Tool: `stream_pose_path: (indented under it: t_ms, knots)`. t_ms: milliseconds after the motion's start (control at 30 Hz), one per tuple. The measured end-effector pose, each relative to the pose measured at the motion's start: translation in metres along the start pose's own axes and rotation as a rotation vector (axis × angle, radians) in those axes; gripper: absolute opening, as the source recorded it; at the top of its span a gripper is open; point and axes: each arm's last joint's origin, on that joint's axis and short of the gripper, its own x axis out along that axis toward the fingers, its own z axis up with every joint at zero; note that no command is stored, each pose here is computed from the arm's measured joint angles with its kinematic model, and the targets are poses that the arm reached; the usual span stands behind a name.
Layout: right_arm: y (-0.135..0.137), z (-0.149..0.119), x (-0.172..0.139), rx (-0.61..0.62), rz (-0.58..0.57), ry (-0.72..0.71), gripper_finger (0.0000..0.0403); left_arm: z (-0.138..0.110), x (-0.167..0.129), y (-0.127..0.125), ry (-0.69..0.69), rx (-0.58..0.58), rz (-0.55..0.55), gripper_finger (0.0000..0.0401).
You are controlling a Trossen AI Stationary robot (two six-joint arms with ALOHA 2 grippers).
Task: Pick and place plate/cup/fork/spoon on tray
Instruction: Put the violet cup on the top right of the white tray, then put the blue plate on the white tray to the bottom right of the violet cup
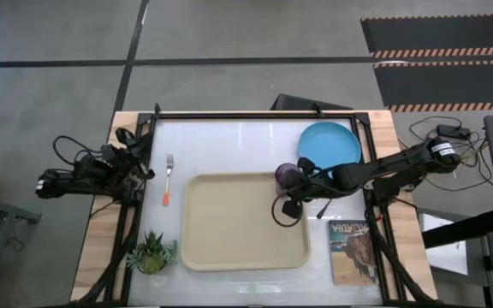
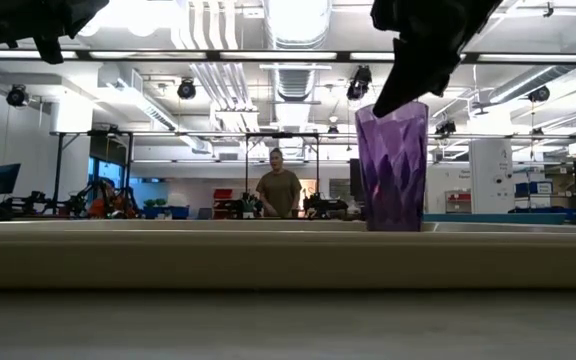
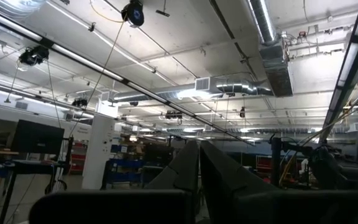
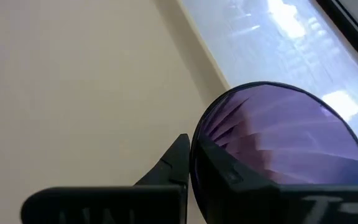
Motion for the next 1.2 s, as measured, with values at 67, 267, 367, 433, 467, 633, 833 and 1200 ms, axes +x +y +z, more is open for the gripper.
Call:
stream_pose_path:
  t_ms: [67,267,367,433,467,633,833,1200]
  knots:
    - [0.001,-0.001,0.003,-0.003,-0.005,0.006,0.0016,0.0,0.0,0.0,0.0,0.0,0.0,0.0]
    - [0.003,0.002,0.005,0.0,-0.005,0.021,0.0048,0.0,0.0,0.0,0.0,0.0,0.0,0.0]
    - [0.004,0.009,0.001,0.011,0.006,-0.006,0.0079,0.0,0.0,0.0,0.0,0.0,0.0,0.0]
    - [0.005,0.013,-0.002,0.016,0.011,-0.017,0.01,0.0,0.0,0.0,0.0,0.0,0.0,0.0]
    - [0.005,0.014,-0.003,0.016,0.011,-0.017,0.011,0.0,0.0,0.0,0.0,0.0,0.0,0.0]
    - [0.004,0.022,-0.012,0.005,0.005,-0.004,0.015,0.0,0.0,0.0,0.0,0.0,0.0,0.0]
    - [0.003,0.036,-0.027,0.001,0.008,-0.011,0.0171,0.0,0.0,0.0,0.0,0.0,0.0,0.0]
    - [-0.007,0.071,-0.071,0.063,0.048,-0.14,0.0168,0.0,0.0,0.0,0.002,0.001,-0.001,0.0]
